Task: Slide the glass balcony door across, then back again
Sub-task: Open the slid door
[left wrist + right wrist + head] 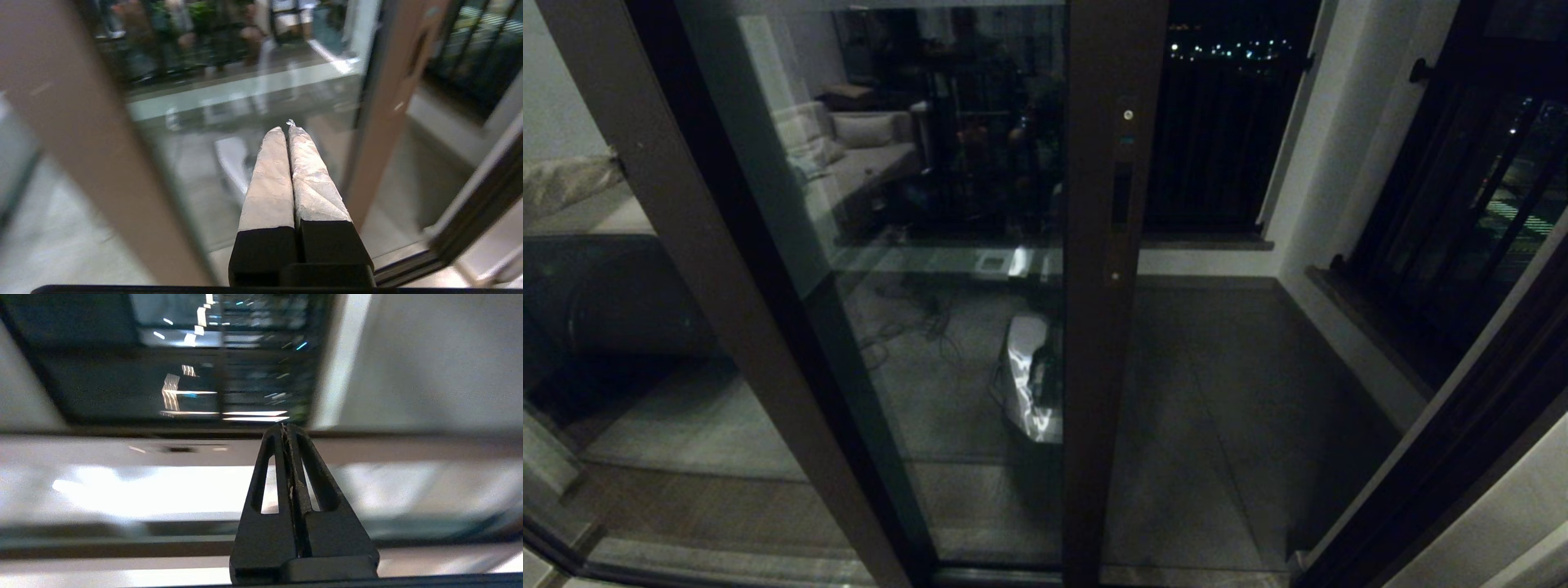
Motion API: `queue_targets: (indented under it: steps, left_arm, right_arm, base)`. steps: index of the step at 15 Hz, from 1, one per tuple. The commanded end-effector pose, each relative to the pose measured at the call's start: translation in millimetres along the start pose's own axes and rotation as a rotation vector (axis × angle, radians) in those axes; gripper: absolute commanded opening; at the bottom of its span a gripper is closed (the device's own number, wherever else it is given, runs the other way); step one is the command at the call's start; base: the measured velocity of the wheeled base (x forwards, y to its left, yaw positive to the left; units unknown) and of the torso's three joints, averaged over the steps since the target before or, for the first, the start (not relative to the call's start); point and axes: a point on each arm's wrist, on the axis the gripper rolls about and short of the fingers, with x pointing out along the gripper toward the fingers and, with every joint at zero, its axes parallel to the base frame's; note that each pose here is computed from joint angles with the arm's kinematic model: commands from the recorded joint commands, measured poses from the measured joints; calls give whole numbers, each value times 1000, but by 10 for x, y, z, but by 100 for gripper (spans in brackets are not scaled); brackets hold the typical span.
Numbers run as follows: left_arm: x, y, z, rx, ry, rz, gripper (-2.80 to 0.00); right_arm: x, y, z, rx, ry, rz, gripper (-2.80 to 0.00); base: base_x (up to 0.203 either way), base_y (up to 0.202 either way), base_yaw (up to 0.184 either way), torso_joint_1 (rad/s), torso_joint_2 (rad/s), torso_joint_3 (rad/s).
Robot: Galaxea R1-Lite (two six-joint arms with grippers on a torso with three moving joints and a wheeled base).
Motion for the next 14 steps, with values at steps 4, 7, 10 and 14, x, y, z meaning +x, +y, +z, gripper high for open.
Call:
queue_targets:
  steps: [4,7,10,14]
  left_arm:
    - [904,-552,145,-42,45,-39,-280]
    - [1197,-728,120,-50,42,-56,-280]
    - [1352,-919,94,-50,53,-106,-280]
    - [1505,-1061,47,-44,70,-139,-280]
  right_arm:
    - [1,-17,2,-1056,-4,-25,-280]
    - [0,-40,-4,-1479,29,-35,-280]
    - [-2,-68,-11,-1483,62,-44,-280]
    - [-2,-63,-9,-1446,54,-47,-280]
  base:
    - [0,0,0,0,0,0]
    - [0,0,0,0,0,0]
    - [0,0,0,0,0,0]
    - [0,0,0,0,0,0]
